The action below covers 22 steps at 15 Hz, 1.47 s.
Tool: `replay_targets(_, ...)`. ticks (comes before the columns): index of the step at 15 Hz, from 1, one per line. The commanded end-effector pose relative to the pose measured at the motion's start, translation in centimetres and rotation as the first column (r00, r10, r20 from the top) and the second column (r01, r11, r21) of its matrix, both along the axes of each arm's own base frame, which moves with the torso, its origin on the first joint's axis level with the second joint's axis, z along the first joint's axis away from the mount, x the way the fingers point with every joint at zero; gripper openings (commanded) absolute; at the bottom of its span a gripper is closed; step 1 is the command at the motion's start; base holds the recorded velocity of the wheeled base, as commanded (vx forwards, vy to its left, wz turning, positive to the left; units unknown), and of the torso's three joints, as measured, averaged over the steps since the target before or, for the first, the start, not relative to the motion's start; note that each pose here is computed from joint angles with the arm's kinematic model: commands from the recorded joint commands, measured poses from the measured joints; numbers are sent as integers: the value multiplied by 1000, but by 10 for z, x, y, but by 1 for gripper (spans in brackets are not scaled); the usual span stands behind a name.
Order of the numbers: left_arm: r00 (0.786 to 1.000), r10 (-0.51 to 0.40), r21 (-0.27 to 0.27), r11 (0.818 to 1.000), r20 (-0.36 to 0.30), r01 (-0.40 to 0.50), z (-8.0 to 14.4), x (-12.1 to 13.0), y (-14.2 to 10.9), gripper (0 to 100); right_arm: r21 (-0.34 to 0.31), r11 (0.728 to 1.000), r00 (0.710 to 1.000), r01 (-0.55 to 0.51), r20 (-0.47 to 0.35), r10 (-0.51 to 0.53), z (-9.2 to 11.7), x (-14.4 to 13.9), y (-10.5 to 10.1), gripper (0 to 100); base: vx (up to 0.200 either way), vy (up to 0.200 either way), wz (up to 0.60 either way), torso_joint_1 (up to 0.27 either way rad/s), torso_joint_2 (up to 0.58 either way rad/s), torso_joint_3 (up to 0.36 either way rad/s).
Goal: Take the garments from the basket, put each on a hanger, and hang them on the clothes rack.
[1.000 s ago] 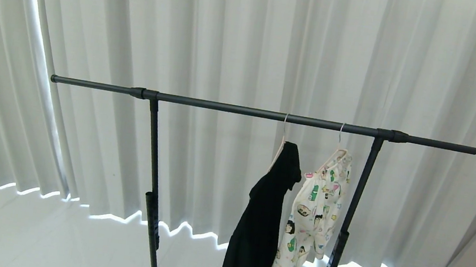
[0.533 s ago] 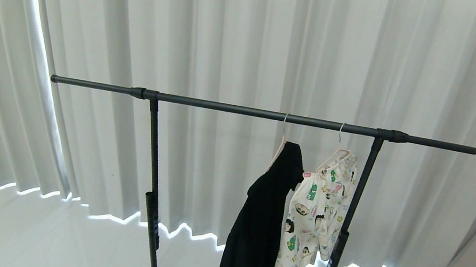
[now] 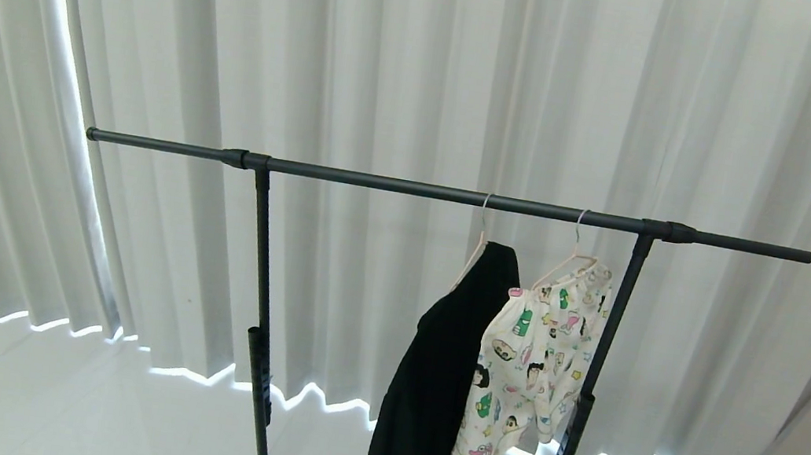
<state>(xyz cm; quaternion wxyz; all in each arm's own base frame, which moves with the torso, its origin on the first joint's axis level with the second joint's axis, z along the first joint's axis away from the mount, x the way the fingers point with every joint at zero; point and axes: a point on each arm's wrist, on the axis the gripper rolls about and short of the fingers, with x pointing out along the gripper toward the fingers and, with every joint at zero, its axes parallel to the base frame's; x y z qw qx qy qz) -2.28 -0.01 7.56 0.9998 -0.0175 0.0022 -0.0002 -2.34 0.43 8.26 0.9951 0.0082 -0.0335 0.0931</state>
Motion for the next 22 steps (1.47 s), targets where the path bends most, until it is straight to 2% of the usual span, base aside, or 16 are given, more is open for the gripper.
replay_targets(1, 1000, 0, 0, 1000, 0, 0, 0, 0, 0, 100, 0, 1000, 1000, 0, 1, 0, 0, 0, 0, 100, 0, 0, 0, 0, 0, 0)
replay_targets(22, 1000, 0, 0, 1000, 0, 0, 0, 0, 0, 100, 0, 1000, 1000, -1, 1, 1, 0, 0, 0, 100, 0, 0, 0, 0, 0, 0)
